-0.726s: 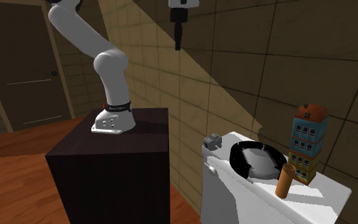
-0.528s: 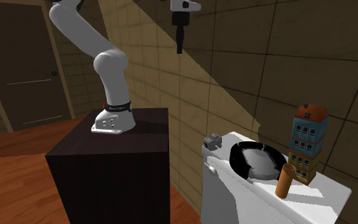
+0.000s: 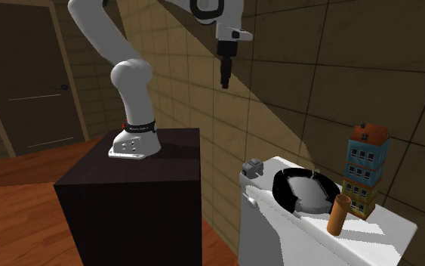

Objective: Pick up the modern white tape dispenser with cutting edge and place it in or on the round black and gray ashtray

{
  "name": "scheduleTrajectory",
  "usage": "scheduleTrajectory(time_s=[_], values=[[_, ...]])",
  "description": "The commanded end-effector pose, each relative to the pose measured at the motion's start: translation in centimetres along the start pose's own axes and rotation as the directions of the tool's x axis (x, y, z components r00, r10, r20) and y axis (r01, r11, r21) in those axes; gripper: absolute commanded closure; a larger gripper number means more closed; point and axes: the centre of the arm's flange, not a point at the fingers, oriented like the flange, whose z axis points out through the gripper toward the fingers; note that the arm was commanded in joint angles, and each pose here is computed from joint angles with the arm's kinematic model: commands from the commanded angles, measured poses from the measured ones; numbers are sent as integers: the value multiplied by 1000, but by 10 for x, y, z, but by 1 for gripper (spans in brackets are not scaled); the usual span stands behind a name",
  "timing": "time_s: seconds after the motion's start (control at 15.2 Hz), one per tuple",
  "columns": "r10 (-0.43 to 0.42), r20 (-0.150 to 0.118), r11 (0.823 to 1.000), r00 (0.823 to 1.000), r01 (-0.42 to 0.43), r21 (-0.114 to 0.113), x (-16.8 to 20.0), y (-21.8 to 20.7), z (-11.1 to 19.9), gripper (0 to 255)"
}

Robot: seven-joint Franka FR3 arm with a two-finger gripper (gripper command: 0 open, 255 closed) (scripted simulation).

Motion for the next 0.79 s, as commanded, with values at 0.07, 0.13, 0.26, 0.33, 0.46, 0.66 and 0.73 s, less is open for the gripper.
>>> scheduleTrajectory(time_s=[0.07, 0.13, 0.26, 0.33, 0.46, 0.66, 0.73], values=[[-16, 6, 1000, 1000, 16, -7, 23, 11, 33, 0], [-21, 9, 1000, 1000, 22, -9, 30, 14, 44, 0], [-32, 15, 999, 999, 32, -13, 44, 21, 66, 0], [-37, 19, 999, 999, 37, -15, 51, 25, 77, 0], [-47, 25, 999, 999, 47, -19, 64, 31, 98, 0], [-62, 34, 998, 998, 63, -25, 84, 42, 132, 0], [-67, 38, 997, 997, 68, -27, 91, 45, 143, 0]])
